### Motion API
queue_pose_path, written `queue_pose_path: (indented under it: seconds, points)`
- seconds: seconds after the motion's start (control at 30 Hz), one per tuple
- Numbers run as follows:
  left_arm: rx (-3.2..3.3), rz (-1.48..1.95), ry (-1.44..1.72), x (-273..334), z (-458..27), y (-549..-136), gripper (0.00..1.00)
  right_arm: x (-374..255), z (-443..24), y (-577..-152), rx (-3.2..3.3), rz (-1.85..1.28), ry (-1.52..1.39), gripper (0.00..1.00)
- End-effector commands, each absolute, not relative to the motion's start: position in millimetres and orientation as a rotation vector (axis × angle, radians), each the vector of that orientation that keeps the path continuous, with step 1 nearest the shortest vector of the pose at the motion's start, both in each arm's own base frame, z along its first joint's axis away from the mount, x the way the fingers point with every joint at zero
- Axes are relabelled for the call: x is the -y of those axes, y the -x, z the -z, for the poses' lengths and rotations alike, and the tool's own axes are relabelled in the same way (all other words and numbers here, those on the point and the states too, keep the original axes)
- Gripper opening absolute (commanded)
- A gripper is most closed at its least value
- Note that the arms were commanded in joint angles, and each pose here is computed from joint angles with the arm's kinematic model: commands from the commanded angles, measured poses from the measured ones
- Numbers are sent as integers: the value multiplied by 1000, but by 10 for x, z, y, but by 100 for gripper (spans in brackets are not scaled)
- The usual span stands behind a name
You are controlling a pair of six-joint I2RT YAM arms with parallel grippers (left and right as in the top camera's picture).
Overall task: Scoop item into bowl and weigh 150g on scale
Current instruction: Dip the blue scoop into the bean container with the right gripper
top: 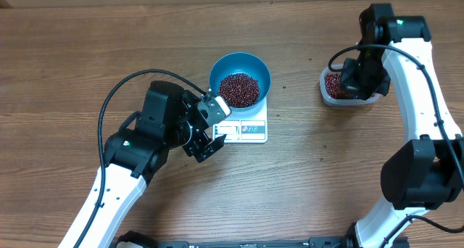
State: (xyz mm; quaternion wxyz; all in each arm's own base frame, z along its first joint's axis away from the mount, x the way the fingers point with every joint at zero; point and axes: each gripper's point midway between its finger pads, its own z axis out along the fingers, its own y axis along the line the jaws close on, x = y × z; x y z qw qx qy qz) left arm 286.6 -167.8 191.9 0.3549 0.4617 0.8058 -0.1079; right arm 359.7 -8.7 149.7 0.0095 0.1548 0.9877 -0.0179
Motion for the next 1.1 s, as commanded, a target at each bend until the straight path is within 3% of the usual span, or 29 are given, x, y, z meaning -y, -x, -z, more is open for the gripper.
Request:
queue_pose_path:
  seconds: [0.0, 1.07]
  points:
    - [-2070, 289, -1166, 1693, -2024, -2910, 100, 90, -1577, -3609, -3049, 46, -474, 4]
    - [-2070, 289, -1166, 1693, -2023, -2911, 100, 89, -1202, -3554, -3083, 54, -479, 4]
